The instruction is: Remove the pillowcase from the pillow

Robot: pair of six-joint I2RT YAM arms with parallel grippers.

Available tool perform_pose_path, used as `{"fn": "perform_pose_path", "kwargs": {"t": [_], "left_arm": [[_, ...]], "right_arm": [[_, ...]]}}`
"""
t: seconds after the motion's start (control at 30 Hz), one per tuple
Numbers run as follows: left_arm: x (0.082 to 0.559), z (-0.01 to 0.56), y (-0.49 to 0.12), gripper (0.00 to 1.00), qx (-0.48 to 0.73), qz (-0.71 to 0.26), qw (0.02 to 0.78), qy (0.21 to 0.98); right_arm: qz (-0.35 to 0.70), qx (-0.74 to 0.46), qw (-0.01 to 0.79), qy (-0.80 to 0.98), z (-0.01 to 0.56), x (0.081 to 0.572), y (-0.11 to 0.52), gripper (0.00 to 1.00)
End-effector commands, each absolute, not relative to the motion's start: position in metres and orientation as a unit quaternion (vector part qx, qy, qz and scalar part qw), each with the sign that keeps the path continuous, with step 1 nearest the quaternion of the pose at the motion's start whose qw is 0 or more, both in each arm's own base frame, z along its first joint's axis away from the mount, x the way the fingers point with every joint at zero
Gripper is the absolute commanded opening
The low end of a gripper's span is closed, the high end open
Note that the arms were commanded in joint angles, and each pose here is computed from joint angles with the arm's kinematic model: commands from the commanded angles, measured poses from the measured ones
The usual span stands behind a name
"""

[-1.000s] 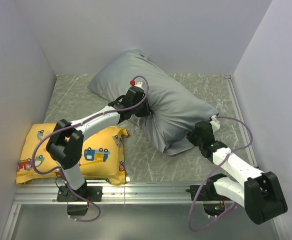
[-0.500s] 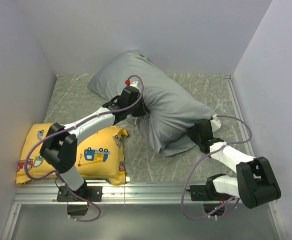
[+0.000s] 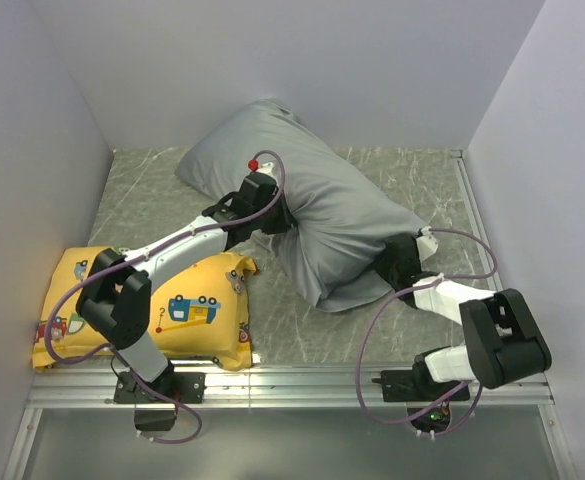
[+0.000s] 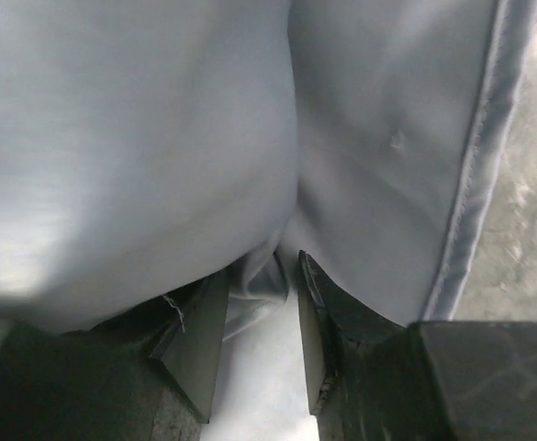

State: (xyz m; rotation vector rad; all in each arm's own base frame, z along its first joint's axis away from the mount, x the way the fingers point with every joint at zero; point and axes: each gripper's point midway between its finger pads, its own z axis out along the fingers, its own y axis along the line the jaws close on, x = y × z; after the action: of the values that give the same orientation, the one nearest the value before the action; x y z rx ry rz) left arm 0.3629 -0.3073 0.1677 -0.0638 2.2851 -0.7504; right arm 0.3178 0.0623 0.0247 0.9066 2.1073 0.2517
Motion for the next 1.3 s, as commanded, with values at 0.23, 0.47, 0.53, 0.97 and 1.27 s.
{"fn": "perform_pose_path", "kwargs": {"t": [0.23,0.47,0.53,0.97,1.27], "left_arm": [[0.393,0.220,-0.283,0.00,-0.062,-0.289,0.444,0.846],[0.399,0.215,-0.287,0.01,-0.057,-0.284,0.444,0.848],[0.400,0.211,-0.290,0.02,-0.055,-0.285,0.439,0.850],[0.383,0.226,-0.319,0.31,0.036,-0.302,0.454,0.837],[0.320,0.314,-0.349,0.70,0.127,-0.310,0.520,0.785]], "right_arm": [[0.112,0.377,0.437,0.809,0.041,0.342,0.063,0.00],[0.166,0.340,0.481,0.791,0.107,0.318,0.069,0.00],[0.197,0.321,0.505,0.777,0.138,0.310,0.073,0.00],[0.359,0.163,0.572,0.719,0.301,0.297,0.128,0.00],[0.383,0.127,0.588,0.701,0.336,0.295,0.140,0.00]]}}
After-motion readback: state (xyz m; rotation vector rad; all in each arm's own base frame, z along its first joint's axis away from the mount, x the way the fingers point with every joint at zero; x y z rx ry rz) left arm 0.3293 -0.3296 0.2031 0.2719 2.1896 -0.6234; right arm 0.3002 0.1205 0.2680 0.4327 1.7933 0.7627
